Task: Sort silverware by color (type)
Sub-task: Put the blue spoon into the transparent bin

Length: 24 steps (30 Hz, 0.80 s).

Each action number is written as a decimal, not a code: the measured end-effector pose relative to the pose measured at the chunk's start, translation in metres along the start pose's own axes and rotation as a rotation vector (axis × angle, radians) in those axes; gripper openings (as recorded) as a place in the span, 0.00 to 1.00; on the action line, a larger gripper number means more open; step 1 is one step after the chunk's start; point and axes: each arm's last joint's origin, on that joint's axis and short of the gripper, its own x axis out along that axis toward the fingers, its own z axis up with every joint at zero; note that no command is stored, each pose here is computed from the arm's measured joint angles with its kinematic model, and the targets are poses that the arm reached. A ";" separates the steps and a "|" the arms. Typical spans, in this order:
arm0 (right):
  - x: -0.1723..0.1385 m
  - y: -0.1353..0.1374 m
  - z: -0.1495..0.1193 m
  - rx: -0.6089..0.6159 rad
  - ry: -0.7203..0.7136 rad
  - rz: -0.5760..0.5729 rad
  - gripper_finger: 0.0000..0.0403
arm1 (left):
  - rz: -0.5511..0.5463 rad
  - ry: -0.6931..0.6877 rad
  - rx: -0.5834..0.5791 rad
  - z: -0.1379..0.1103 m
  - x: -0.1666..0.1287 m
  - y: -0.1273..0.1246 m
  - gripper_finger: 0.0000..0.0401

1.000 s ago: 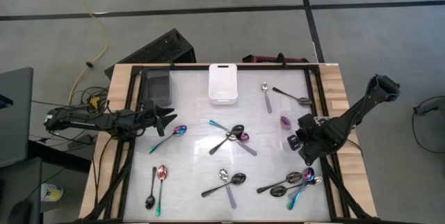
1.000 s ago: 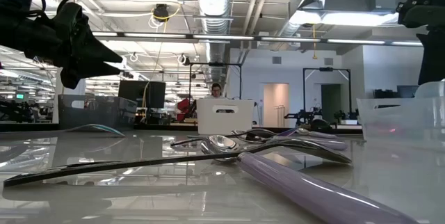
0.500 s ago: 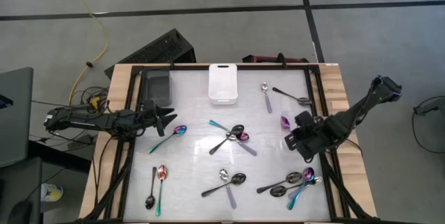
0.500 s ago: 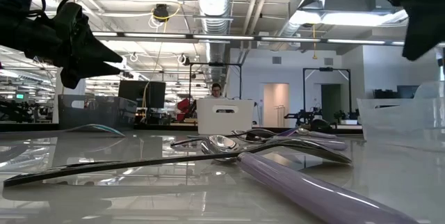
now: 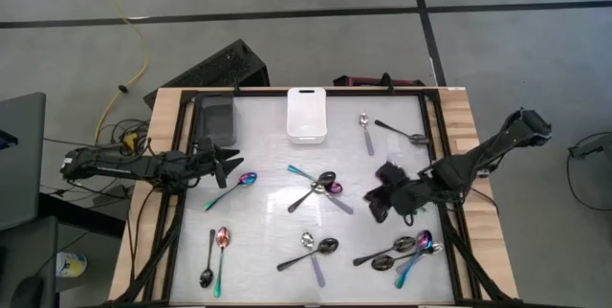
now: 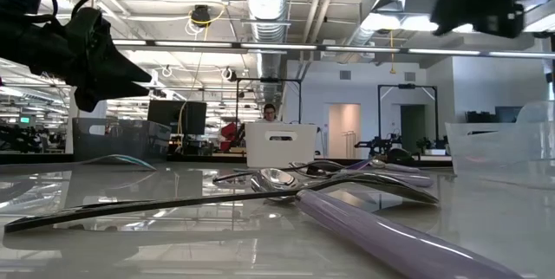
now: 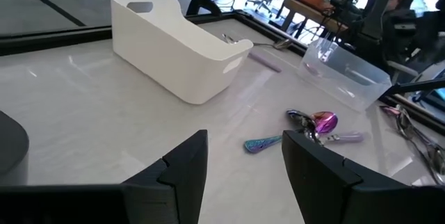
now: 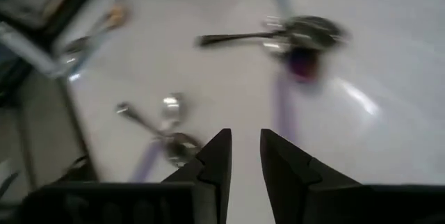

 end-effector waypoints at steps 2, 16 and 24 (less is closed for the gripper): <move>0.009 0.010 -0.001 -0.046 0.001 0.066 0.25 | 0.000 0.000 0.010 0.000 0.000 0.000 0.43; 0.056 0.024 -0.031 -0.052 0.264 0.120 0.25 | -0.001 0.003 0.011 0.000 0.000 0.000 0.43; 0.050 0.028 -0.041 0.001 0.345 0.149 0.25 | -0.030 0.017 -0.040 0.000 0.000 -0.001 0.43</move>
